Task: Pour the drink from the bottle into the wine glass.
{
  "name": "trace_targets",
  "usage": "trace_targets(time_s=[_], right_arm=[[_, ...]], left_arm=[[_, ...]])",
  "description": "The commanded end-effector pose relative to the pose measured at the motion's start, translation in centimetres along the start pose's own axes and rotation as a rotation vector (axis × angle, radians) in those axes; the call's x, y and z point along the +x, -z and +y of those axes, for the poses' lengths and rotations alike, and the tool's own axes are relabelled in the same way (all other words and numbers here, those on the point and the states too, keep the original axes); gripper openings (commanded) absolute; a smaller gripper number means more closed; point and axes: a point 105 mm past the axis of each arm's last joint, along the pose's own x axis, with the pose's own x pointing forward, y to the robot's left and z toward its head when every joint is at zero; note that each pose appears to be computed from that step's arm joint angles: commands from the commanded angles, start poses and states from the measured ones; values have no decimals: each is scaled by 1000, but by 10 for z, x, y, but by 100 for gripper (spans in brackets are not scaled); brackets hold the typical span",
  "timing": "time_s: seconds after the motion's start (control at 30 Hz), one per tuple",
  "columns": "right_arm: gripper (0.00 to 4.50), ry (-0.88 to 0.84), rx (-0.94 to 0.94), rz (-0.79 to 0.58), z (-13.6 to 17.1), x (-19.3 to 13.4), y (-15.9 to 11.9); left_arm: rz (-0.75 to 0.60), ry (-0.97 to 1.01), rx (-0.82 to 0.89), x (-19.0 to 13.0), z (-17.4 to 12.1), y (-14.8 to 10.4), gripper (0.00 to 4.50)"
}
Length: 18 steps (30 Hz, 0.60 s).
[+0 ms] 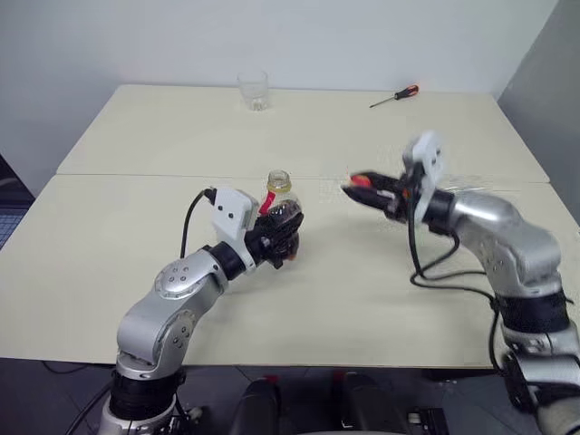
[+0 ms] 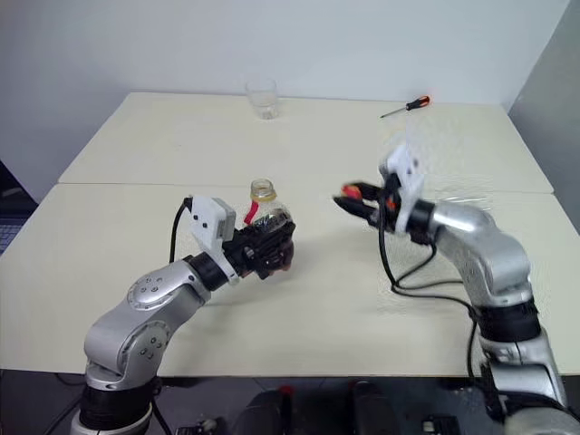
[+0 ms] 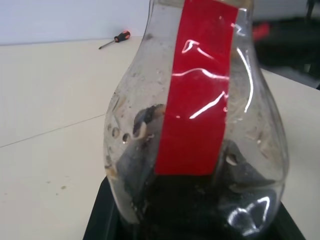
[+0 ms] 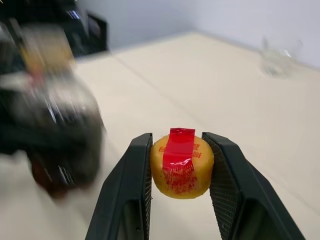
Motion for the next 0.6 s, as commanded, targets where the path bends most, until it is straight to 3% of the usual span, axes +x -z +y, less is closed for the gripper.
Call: trace_targets(time_s=[0.03, 0.2, 0.3, 0.43, 0.53, 0.6], right_arm=[[126, 103, -114, -19, 11, -13, 8], [126, 305, -123, 50, 10, -30, 63], [126, 414, -101, 63, -2, -36, 82], [126, 615, 114, 103, -22, -49, 114], [126, 636, 193, 135, -20, -49, 127], [195, 624, 241, 150, -16, -46, 131]], left_arm=[[-76, 54, 26, -4, -15, -19, 132], [-78, 73, 16, 0, -19, -19, 132], [-80, 76, 15, 1, -20, -20, 132], [-83, 74, 12, 2, -19, -22, 132], [-82, 72, 11, 1, -18, -22, 132], [-83, 70, 12, 1, -18, -22, 132]])
